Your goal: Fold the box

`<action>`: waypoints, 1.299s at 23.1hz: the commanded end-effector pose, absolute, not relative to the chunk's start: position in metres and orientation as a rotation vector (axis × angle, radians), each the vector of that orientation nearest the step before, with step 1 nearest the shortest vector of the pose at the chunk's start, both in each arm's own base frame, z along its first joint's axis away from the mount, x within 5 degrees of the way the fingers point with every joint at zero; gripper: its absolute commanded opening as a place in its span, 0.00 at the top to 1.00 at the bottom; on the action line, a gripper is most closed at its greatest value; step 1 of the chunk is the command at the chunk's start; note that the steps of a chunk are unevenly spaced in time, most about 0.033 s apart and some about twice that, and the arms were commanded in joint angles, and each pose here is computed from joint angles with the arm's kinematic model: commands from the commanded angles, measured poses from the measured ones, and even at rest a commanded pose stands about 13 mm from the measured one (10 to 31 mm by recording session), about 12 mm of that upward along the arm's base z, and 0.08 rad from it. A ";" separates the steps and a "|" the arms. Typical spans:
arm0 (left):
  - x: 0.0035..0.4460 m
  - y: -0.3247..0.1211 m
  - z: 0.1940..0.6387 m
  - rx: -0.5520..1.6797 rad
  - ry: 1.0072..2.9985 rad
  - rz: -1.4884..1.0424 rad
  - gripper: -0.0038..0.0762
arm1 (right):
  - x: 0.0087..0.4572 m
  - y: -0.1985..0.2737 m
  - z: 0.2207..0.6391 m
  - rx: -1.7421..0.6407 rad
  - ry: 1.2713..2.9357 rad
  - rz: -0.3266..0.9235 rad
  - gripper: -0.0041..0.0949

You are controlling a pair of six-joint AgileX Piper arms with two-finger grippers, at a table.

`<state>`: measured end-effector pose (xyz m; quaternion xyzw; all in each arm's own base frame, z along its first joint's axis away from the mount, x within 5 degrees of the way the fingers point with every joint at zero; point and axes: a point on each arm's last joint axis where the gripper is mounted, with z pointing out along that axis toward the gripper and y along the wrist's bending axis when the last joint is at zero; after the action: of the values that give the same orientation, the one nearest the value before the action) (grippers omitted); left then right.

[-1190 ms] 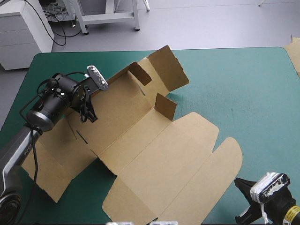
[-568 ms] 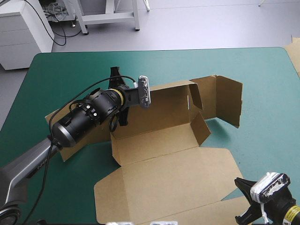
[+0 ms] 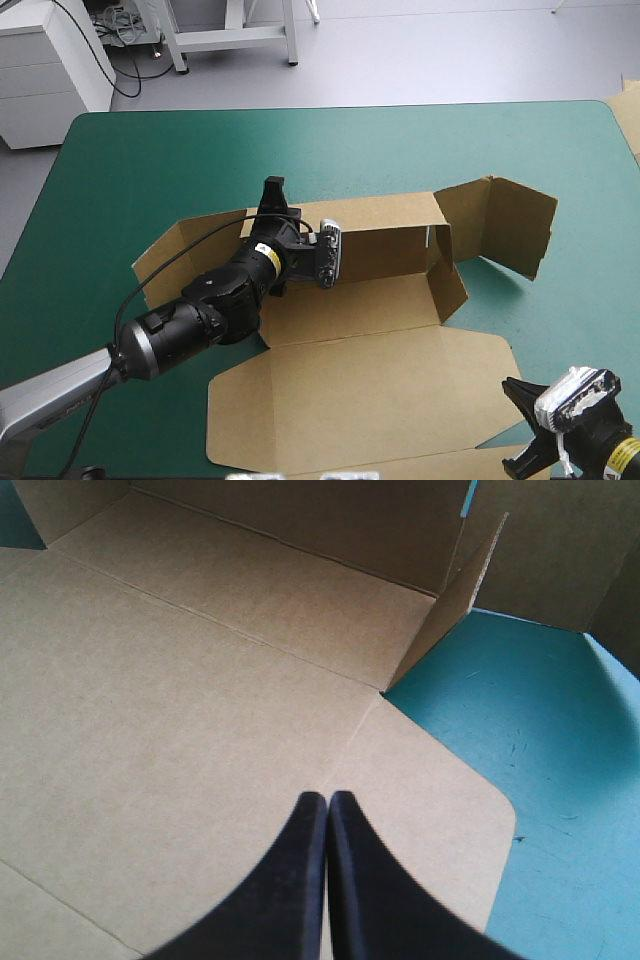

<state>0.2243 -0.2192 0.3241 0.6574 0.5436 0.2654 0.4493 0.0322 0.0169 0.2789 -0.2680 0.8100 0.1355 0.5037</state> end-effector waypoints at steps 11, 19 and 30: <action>0.207 -0.204 0.340 1.583 1.189 0.674 0.96 | 0.035 0.018 0.292 -0.623 1.876 0.326 0.98; 0.205 -0.203 0.344 1.508 1.242 0.595 0.96 | 0.037 0.017 0.291 -0.601 1.869 0.323 0.80; 0.200 -0.196 0.344 1.539 1.294 0.585 0.96 | 0.039 0.019 0.289 -0.587 1.849 0.336 0.53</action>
<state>0.2047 -0.2005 0.3260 0.6475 0.5400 0.2412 0.4806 0.0361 0.0180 0.2760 -0.2543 0.8049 0.1372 0.5184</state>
